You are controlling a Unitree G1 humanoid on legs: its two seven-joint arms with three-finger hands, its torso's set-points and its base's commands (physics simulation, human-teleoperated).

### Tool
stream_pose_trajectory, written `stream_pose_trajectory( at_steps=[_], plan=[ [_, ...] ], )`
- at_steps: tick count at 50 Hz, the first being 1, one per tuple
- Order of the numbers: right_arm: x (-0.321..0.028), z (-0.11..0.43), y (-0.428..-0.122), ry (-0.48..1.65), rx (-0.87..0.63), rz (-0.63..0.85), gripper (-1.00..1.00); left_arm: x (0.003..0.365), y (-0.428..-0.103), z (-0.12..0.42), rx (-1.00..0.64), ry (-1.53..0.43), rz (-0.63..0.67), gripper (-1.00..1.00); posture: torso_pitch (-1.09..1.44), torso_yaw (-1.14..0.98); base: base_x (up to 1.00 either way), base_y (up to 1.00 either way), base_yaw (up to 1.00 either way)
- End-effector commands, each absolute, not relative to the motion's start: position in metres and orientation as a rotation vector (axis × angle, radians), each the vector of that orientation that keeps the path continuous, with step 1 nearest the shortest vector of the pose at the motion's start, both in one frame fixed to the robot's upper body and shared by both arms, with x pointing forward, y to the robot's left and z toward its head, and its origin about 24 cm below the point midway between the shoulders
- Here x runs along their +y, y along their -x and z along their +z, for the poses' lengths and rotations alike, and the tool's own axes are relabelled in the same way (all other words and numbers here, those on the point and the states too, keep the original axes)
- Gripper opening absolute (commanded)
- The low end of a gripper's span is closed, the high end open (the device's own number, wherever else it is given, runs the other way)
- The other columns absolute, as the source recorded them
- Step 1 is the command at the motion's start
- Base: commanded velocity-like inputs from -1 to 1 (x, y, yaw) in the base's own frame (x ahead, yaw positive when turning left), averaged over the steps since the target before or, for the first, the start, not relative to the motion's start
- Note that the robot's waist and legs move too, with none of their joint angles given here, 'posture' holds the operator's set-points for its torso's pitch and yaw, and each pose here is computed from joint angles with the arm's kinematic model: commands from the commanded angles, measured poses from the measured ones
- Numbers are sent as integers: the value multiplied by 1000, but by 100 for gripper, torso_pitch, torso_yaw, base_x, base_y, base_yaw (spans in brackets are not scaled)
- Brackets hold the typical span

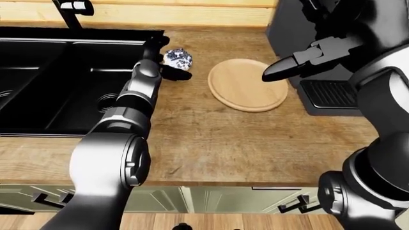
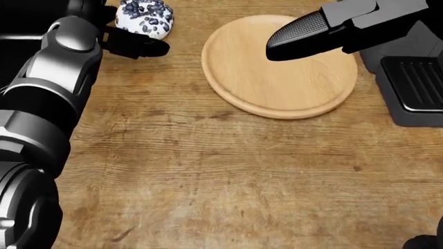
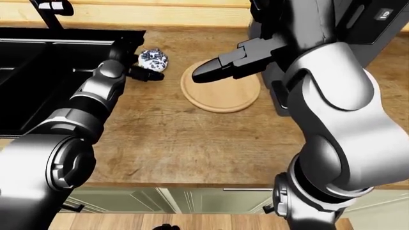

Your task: Place the pastries on the plates.

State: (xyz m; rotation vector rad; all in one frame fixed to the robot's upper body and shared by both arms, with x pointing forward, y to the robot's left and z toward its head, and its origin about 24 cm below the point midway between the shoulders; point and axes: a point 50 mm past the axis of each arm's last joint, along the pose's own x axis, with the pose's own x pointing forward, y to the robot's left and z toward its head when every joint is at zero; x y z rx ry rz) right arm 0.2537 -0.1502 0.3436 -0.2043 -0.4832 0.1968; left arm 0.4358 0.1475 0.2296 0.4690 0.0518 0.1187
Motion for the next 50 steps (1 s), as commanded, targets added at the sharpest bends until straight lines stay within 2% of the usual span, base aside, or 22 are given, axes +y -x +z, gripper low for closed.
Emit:
stream_pose_trajectory(
  at_steps=[1, 6, 8, 9, 11, 15, 18, 19, 23, 26, 28, 30, 34, 37, 50],
  plan=[
    [-152, 355, -247, 206, -556, 180, 100, 144, -436, 260, -61, -475, 132, 37, 25, 0, 0, 0, 0],
    [-151, 357, -246, 208, -560, 182, 100, 143, -436, 260, -60, -498, 131, 36, 25, 0, 0, 0, 0],
    [-151, 358, -245, 210, -561, 182, 100, 142, -436, 259, -63, -508, 128, 32, 25, 0, 0, 0, 0],
    [-151, 358, -244, 210, -562, 183, 100, 142, -436, 260, -66, -517, 133, 23, 25, 0, 0, 0, 0],
    [-151, 358, -244, 210, -563, 181, 100, 142, -436, 259, -66, -525, 134, 23, 25, 0, 0, 0, 0],
    [-152, 358, -242, 210, -564, 180, 100, 141, -436, 257, -67, -564, 132, 2, 25, 0, 0, 0, 0],
    [-153, 358, -242, 210, -564, 178, 100, 141, -436, 257, -68, -576, 133, -5, 25, 0, 0, 0, 0],
    [-153, 358, -242, 211, -563, 177, 100, 141, -436, 257, -70, -598, 136, -23, 25, 0, 0, 0, 0],
    [-154, 357, -242, 210, -562, 174, 100, 139, -436, 256, -72, -604, 136, -29, 25, 0, 0, 0, 0],
    [-154, 358, -241, 210, -564, 174, 100, 138, -436, 257, -77, -634, 129, -44, 25, 0, 0, 0, 0],
    [-154, 357, -241, 209, -564, 174, 100, 137, -436, 257, -79, -643, 130, -62, 25, 0, 0, 0, 0],
    [-154, 357, -240, 210, -565, 172, 100, 137, -436, 257, -80, -654, 131, -64, 25, 0, 0, 0, 0],
    [-154, 358, -240, 212, -566, 174, 100, 137, -436, 259, -84, -665, 131, -80, 25, 0, 0, 0, 0],
    [-154, 357, -241, 210, -566, 172, 100, 138, -436, 262, -93, -672, 135, -100, 25, 0, 0, 0, 0],
    [-151, 357, -243, 213, -563, 178, 100, 144, -435, 278, -140, -625, 181, -100, 25, 0, 0, 0, 0]
  ],
)
